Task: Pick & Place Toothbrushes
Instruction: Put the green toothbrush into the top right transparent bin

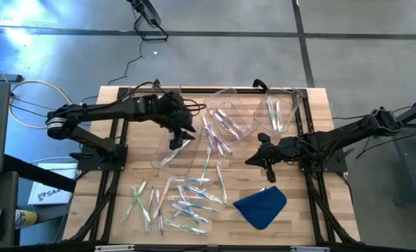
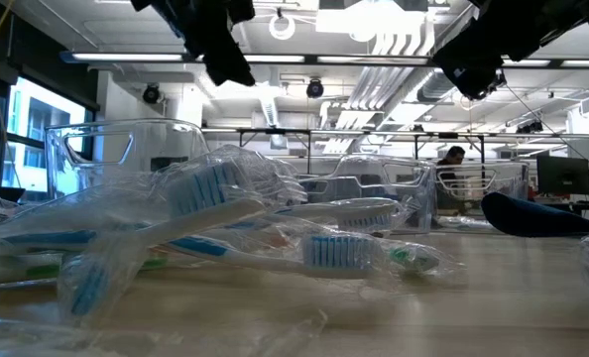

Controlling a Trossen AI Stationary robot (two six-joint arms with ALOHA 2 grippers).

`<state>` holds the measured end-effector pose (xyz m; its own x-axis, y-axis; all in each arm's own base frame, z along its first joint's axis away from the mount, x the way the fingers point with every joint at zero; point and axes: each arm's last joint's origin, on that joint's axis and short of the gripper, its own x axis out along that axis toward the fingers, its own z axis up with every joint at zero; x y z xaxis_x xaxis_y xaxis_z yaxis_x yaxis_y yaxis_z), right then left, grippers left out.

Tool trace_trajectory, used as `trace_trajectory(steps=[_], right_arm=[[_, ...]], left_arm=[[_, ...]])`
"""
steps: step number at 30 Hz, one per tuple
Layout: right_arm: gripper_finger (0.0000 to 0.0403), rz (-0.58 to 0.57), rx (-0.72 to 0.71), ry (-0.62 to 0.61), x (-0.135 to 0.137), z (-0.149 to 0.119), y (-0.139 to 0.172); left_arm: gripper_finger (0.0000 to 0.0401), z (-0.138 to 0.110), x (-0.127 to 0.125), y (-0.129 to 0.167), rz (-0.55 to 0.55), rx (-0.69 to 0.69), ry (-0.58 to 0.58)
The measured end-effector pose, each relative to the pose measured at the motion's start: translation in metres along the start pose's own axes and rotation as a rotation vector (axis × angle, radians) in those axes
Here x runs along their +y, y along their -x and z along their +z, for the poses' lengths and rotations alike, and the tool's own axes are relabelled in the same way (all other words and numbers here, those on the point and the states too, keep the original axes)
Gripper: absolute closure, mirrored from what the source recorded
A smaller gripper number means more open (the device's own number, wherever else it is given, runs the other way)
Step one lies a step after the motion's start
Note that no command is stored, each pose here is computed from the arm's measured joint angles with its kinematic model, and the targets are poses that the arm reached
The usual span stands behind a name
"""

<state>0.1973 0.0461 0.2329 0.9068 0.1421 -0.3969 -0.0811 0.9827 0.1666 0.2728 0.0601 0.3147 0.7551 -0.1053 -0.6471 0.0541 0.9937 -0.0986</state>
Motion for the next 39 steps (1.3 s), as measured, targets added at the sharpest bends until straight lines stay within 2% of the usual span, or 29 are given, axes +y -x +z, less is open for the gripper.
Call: trace_trajectory(steps=[7,13,19,23,32,39], right_arm=[[0.0398,-0.041,-0.034,-0.046,-0.001,0.003,0.000],[0.0398,-0.048,-0.034,-0.055,-0.001,0.003,0.000],[0.0398,-0.053,-0.043,-0.058,-0.001,0.003,0.000],[0.0398,-0.083,-0.051,-0.107,-0.002,0.003,-0.001],[0.0398,-0.093,-0.063,-0.138,-0.002,0.004,-0.001],[0.0398,-0.128,-0.078,-0.185,-0.003,0.004,-0.001]], left_arm=[[0.0256,0.017,-0.016,-0.004,0.140,-0.117,-0.262],[0.0256,0.018,-0.027,0.001,0.164,-0.120,-0.329],[0.0256,0.016,-0.041,0.000,0.292,-0.071,-0.391],[0.0261,0.013,-0.055,-0.005,0.368,-0.073,-0.450],[0.0331,-0.006,-0.058,-0.016,0.323,-0.014,-0.514],[0.0396,-0.008,-0.057,-0.019,0.325,-0.030,-0.565]])
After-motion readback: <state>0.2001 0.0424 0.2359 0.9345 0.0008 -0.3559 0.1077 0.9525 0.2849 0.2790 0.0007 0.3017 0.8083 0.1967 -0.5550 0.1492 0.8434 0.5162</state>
